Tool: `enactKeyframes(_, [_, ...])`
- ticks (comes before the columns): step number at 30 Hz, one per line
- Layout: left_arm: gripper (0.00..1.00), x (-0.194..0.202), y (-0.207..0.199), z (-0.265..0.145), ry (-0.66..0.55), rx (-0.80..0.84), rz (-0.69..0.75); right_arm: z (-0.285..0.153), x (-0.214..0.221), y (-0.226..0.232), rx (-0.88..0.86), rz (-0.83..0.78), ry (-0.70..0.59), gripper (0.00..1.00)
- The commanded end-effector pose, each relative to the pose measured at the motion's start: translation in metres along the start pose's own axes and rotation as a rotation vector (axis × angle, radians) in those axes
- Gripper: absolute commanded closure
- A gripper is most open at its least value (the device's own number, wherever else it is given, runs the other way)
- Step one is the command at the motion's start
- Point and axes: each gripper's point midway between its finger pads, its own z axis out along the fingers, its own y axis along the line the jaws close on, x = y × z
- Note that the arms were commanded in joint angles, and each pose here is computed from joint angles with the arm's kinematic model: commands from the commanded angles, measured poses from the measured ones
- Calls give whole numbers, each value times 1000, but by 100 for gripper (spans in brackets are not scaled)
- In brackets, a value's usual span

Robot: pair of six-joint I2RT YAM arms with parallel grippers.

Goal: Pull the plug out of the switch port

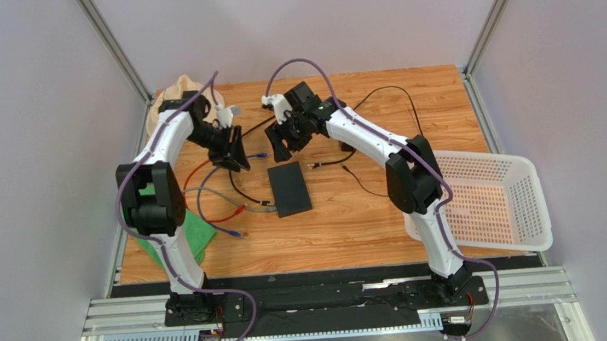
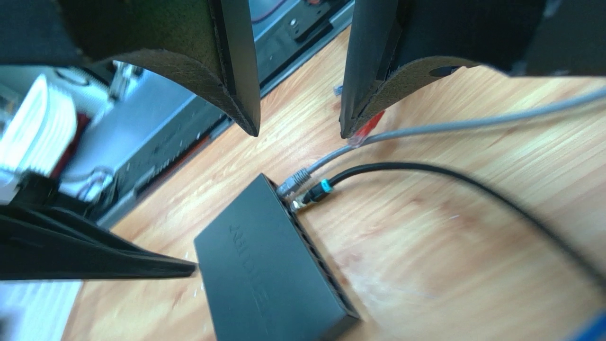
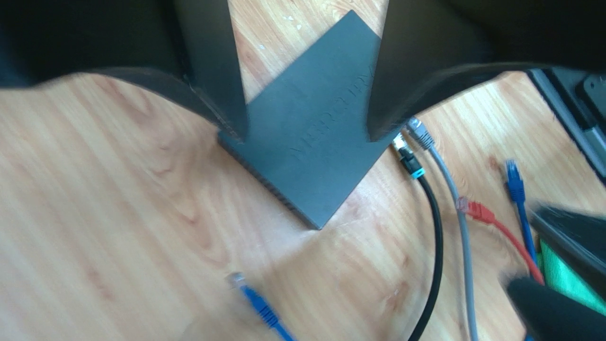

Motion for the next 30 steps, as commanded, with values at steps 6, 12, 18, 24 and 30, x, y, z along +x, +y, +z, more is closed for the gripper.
enactKeyframes(6, [47, -5, 18, -101, -346, -48, -164, 36, 18, 77, -263, 61, 98, 75])
enactKeyframes(12, [47, 16, 30, -93, -311, -18, -201, 77, 38, 76, -192, 90, 154, 88])
enactKeyframes(18, [44, 6, 34, -86, -296, 35, -241, 69, 76, -15, 174, 204, 224, 100])
enactKeyframes(24, [44, -7, -15, -67, -272, 191, 79, 26, 82, -18, 96, 153, 221, 100])
enactKeyframes(30, [43, 15, -72, 3, -38, 330, 289, -30, -3, 29, -75, 75, 9, 74])
